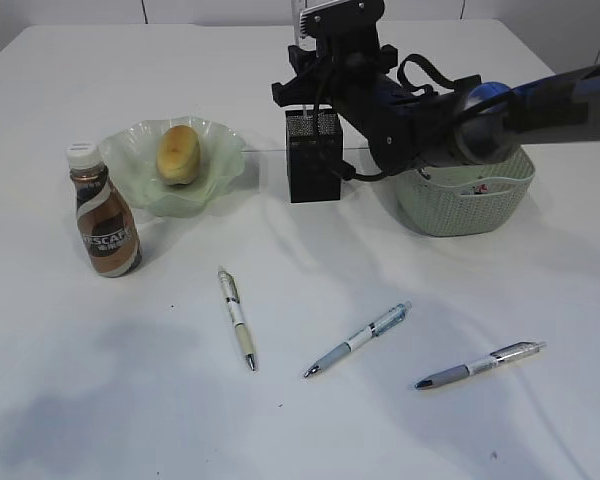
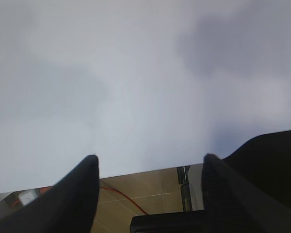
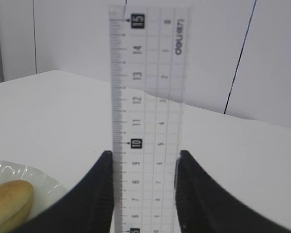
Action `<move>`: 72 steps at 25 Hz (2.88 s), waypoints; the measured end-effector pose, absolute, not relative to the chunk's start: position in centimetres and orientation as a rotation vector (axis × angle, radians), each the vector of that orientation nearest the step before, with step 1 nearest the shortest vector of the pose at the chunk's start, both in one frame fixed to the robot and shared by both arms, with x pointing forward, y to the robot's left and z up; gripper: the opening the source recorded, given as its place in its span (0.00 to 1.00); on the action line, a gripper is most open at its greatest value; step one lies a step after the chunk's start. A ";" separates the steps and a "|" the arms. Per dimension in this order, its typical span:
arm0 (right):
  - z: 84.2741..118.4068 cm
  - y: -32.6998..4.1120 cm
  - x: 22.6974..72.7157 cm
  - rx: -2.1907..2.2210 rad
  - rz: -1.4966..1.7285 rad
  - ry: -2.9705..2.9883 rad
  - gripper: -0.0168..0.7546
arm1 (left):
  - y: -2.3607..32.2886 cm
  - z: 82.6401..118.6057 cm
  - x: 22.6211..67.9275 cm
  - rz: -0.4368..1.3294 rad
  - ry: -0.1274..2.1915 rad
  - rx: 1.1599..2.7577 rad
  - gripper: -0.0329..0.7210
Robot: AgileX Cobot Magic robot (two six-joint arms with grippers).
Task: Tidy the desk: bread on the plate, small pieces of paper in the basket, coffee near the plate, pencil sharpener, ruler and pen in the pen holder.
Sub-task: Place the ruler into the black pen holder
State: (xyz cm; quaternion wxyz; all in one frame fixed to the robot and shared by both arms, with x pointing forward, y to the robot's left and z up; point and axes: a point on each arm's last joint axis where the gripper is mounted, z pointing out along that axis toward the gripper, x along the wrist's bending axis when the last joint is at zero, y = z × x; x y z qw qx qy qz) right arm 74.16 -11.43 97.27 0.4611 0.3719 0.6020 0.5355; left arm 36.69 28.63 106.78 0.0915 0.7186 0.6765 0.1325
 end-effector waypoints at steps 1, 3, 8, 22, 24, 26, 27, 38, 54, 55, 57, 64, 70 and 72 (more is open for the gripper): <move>97.2 -11.4 74.2 0.915 1.320 1.477 0.41 | 28.6 106.8 36.7 0.394 2.010 2.135 0.66; 96.7 -11.4 74.3 0.912 1.324 1.468 0.41 | 28.6 106.8 36.7 0.394 2.010 2.135 0.66; 95.1 -11.2 74.8 0.918 1.314 1.483 0.41 | 28.6 106.8 36.7 0.395 2.009 2.134 0.66; 94.2 -11.2 74.8 0.945 1.298 1.520 0.41 | 28.6 106.8 36.9 0.409 1.995 2.122 0.66; 94.1 -11.2 74.8 0.948 1.294 1.527 0.41 | 28.6 106.8 36.9 0.409 1.995 2.122 0.66; 94.0 -11.2 74.8 0.951 1.291 1.533 0.41 | 28.6 106.8 36.9 0.409 1.995 2.122 0.66; 93.9 -11.2 74.8 0.952 1.290 1.534 0.41 | 28.6 106.8 36.9 0.409 1.995 2.122 0.66; 92.8 -11.2 74.9 0.972 1.277 1.556 0.41 | 28.6 106.8 36.9 0.409 1.995 2.122 0.66; 92.8 -11.2 74.9 0.985 1.284 1.551 0.48 | 28.6 106.8 36.9 0.409 1.995 2.122 0.66; 92.8 -11.2 74.9 0.997 1.288 1.545 0.49 | 28.6 106.8 36.9 0.409 1.995 2.122 0.66; 92.8 -11.3 74.9 1.009 1.291 1.539 0.50 | 28.6 106.8 36.9 0.410 1.994 2.121 0.66; 92.8 -11.4 75.0 1.039 1.299 1.524 0.52 | 28.6 106.8 36.9 0.409 1.995 2.122 0.66; 94.6 -11.4 74.8 1.037 1.312 1.511 0.53 | 28.6 106.9 36.9 0.415 1.989 2.116 0.66; 95.9 -11.4 74.8 1.035 1.321 1.505 0.53 | 28.6 106.9 37.0 0.421 1.984 2.112 0.66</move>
